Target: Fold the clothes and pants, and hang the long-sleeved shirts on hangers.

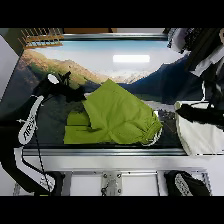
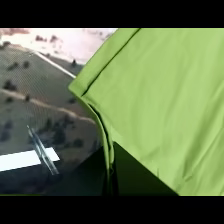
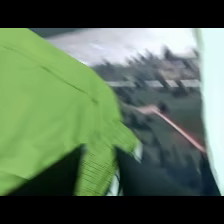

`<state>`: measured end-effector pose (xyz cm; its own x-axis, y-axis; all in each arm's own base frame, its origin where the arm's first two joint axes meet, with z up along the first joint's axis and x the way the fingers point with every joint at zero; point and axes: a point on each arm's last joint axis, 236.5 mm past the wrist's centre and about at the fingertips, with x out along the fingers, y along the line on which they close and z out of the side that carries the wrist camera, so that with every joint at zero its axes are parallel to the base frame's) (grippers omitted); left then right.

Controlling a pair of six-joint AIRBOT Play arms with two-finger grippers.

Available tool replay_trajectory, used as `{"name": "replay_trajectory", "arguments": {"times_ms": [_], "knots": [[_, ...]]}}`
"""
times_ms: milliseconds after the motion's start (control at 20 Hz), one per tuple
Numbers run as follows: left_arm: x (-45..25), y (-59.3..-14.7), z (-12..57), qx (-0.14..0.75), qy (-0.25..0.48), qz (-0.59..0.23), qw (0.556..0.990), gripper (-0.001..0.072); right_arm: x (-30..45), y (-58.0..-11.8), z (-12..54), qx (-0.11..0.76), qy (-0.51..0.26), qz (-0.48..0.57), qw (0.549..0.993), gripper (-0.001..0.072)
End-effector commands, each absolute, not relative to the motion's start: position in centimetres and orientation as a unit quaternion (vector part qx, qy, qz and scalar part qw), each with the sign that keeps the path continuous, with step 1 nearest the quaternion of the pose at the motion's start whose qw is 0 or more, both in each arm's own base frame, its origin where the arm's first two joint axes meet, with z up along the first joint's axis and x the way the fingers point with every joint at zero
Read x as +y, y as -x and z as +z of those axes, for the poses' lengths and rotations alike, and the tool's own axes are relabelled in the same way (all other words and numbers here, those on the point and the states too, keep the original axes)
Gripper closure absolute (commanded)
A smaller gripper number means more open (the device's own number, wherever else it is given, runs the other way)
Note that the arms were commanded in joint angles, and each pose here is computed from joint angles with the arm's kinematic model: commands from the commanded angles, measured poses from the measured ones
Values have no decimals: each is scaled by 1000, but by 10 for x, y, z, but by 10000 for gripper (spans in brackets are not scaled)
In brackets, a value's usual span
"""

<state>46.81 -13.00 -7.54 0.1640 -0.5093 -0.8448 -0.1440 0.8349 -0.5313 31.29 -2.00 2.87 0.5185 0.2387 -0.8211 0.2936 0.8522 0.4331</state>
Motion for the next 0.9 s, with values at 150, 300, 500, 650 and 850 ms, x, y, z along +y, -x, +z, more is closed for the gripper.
{"name": "replay_trajectory", "arguments": {"times_ms": [150,300,500,650,850], "knots": [[-114,-472,-67,627,266,-121,722,702,-29,-278,-85,579,-337,-84,737,62],[-119,-471,-67,628,263,-124,722,702,-4,-304,-101,568,-363,-38,738,62],[-122,-473,-67,624,262,-125,726,702,37,-319,-114,570,-372,17,732,62],[-122,-474,-67,622,262,-124,727,702,51,-324,-117,570,-358,29,739,65],[-122,-474,-64,621,262,-126,728,702,56,-339,-106,555,-328,51,763,676]]}}
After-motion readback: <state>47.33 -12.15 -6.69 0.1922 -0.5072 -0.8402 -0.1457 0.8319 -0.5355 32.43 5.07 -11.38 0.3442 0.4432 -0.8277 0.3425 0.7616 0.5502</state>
